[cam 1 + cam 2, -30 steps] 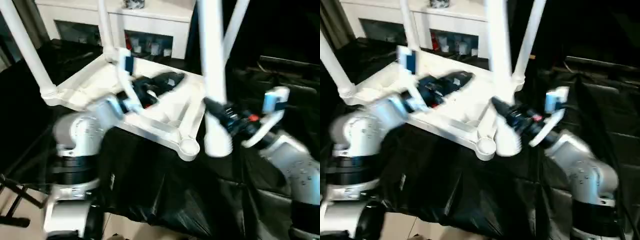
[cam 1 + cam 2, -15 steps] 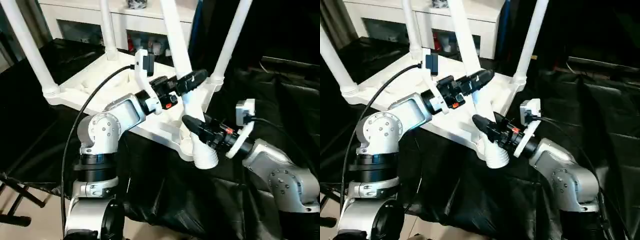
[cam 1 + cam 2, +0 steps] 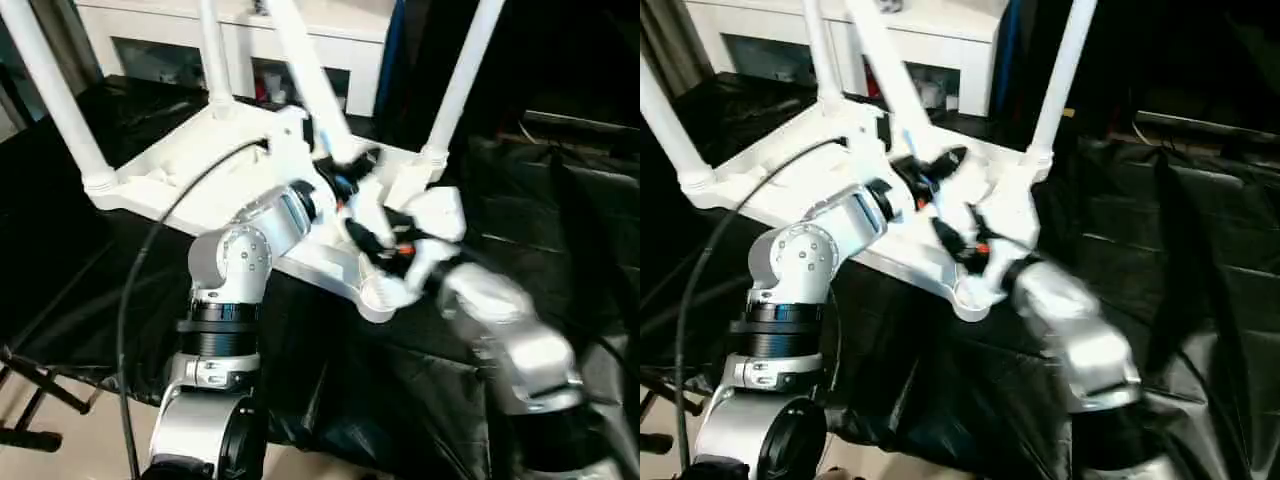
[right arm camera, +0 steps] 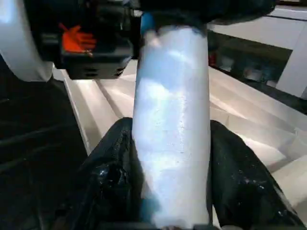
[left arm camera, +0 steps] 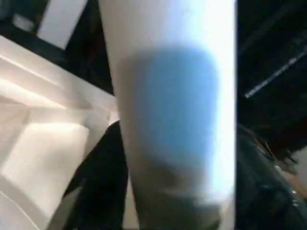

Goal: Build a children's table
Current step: Pick table leg

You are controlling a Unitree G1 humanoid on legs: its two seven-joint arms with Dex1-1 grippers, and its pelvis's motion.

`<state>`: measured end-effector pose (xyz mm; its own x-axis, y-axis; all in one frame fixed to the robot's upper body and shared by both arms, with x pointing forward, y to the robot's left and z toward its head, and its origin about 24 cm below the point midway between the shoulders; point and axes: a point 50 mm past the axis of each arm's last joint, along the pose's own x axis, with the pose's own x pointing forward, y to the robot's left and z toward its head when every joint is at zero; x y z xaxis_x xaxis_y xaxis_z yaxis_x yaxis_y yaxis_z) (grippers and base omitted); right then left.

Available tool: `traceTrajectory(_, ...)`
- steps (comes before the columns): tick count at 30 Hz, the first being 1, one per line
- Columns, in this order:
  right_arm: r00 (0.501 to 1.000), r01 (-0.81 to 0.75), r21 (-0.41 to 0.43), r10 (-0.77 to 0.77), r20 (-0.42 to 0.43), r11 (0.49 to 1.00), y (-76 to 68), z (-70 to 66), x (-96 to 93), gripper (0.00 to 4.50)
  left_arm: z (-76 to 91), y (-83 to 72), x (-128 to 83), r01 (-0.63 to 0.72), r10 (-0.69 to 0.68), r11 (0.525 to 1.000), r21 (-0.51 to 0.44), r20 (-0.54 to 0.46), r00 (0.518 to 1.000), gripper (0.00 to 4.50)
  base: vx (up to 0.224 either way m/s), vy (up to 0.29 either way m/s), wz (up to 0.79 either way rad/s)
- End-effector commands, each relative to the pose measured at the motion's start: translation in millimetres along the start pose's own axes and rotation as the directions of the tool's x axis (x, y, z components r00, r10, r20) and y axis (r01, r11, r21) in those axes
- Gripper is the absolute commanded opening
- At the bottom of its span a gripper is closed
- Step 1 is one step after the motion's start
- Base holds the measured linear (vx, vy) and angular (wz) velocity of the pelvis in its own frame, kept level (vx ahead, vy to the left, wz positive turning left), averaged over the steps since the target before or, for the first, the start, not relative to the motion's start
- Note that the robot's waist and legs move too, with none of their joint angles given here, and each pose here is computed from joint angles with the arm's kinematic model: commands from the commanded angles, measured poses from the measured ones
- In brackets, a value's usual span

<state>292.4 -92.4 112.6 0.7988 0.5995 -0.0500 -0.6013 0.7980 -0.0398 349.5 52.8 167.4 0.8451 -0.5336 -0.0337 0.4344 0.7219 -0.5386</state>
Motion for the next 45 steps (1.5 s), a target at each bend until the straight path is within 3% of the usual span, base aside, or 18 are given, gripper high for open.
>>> traceTrajectory(1, 0.992, 0.012, -0.057, -0.005, 0.130, 0.998, -0.8, 23.8, -1.4, 1.83, -8.9, -4.1, 6, -0.093, 0.095, 0.994, -0.062, 0.026, 0.995, 2.46, 0.000, 0.000, 0.00)
traceTrajectory(7, 0.987, 0.038, -0.027, -0.033, 0.159, 0.999, 2.6, 25.6, 4.0, 1.83, -8.6, -12.2, 6, -0.025, 0.030, 0.995, -0.096, 0.050, 0.998, 2.10, 0.000, 0.000, 0.00)
traceTrajectory(8, 0.986, 0.027, 0.016, -0.030, 0.166, 0.999, 2.2, 25.5, 4.5, 1.83, -8.1, -14.5, 6, 0.004, 0.001, 0.995, -0.101, 0.050, 0.999, 2.04, 0.000, 0.000, 0.00)
traceTrajectory(10, 0.984, -0.002, 0.085, -0.014, 0.180, 0.996, -0.3, 26.1, 3.4, 2.39, -6.7, -17.0, 5, 0.052, -0.047, 0.994, -0.101, 0.045, 0.998, 1.96, 0.000, 0.000, 0.00)
traceTrajectory(12, 0.981, -0.063, 0.150, 0.033, 0.193, 0.987, -3.9, 26.7, 0.2, 2.53, -4.6, -21.0, 3, 0.141, -0.139, 0.986, -0.086, 0.030, 0.990, 1.90, 0.000, 0.000, 0.00)
traceTrajectory(14, 0.975, -0.174, 0.162, 0.146, 0.169, 0.971, -9.5, 24.1, -6.9, 2.86, 1.1, -24.6, 0, 0.260, -0.259, 0.963, -0.074, 0.018, 0.966, 1.83, 0.000, 0.000, 0.00)
traceTrajectory(19, 0.949, -0.308, 0.169, 0.290, 0.125, 0.936, -15.6, 20.6, -17.6, 3.29, 4.9, -24.5, -6, 0.387, -0.389, 0.920, -0.061, -0.024, 0.921, 1.82, 0.000, 0.000, 0.00)
traceTrajectory(20, 0.937, -0.348, 0.170, 0.333, 0.108, 0.922, -17.3, 19.6, -21.4, 3.38, 5.4, -24.5, -8, 0.431, -0.434, 0.900, -0.060, -0.042, 0.900, 1.82, 0.000, 0.000, 0.00)
traceTrajectory(23, 0.848, -0.518, 0.244, 0.529, 0.026, 0.819, -19.1, 15.5, -38.5, 3.61, 8.3, -29.0, -20, 0.634, -0.638, 0.770, -0.072, -0.107, 0.762, 1.82, 0.000, 0.000, 0.00)
traceTrajectory(29, 0.710, -0.672, 0.360, 0.700, 0.069, 0.647, -18.4, 21.4, -54.7, 3.81, 15.2, -42.5, -41, 0.862, -0.869, 0.493, -0.118, -0.112, 0.481, 1.82, 0.000, 0.000, 0.00)
traceTrajectory(31, 0.695, -0.686, 0.364, 0.715, 0.071, 0.631, -17.7, 22.3, -56.2, 3.81, 15.4, -42.8, -43, 0.870, -0.878, 0.477, -0.127, -0.115, 0.464, 1.82, 0.000, 0.000, 0.00)
traceTrajectory(32, 0.654, -0.716, 0.388, 0.752, 0.084, 0.580, -14.6, 23.9, -58.7, 3.65, 16.0, -46.4, -46, 0.893, -0.906, 0.421, -0.157, -0.122, 0.406, 1.81, 0.000, 0.000, 0.00)
traceTrajectory(34, 0.628, -0.729, 0.406, 0.774, 0.079, 0.551, -13.3, 22.2, -59.8, 3.47, 15.8, -50.0, -46, 0.909, -0.922, 0.382, -0.164, -0.132, 0.364, 1.81, 0.000, 0.000, 0.00)
traceTrajectory(36, 0.619, -0.732, 0.414, 0.782, 0.074, 0.541, -13.4, 21.3, -60.2, 3.45, 16.1, -50.5, -46, 0.914, -0.926, 0.372, -0.161, -0.137, 0.353, 1.81, 0.000, 0.000, 0.00)
traceTrajectory(39, 0.590, -0.743, 0.437, 0.804, 0.069, 0.507, -11.8, 20.0, -61.8, 3.07, 17.7, -50.8, -45, 0.924, -0.936, 0.344, -0.166, -0.140, 0.323, 1.81, 0.000, 0.000, 0.00)
traceTrajectory(45, 0.567, -0.752, 0.455, 0.820, 0.078, 0.477, -9.1, 20.4, -62.6, 2.59, 17.8, -49.3, -46, 0.930, -0.942, 0.324, -0.175, -0.145, 0.302, 1.81, 0.000, 0.000, 0.00)
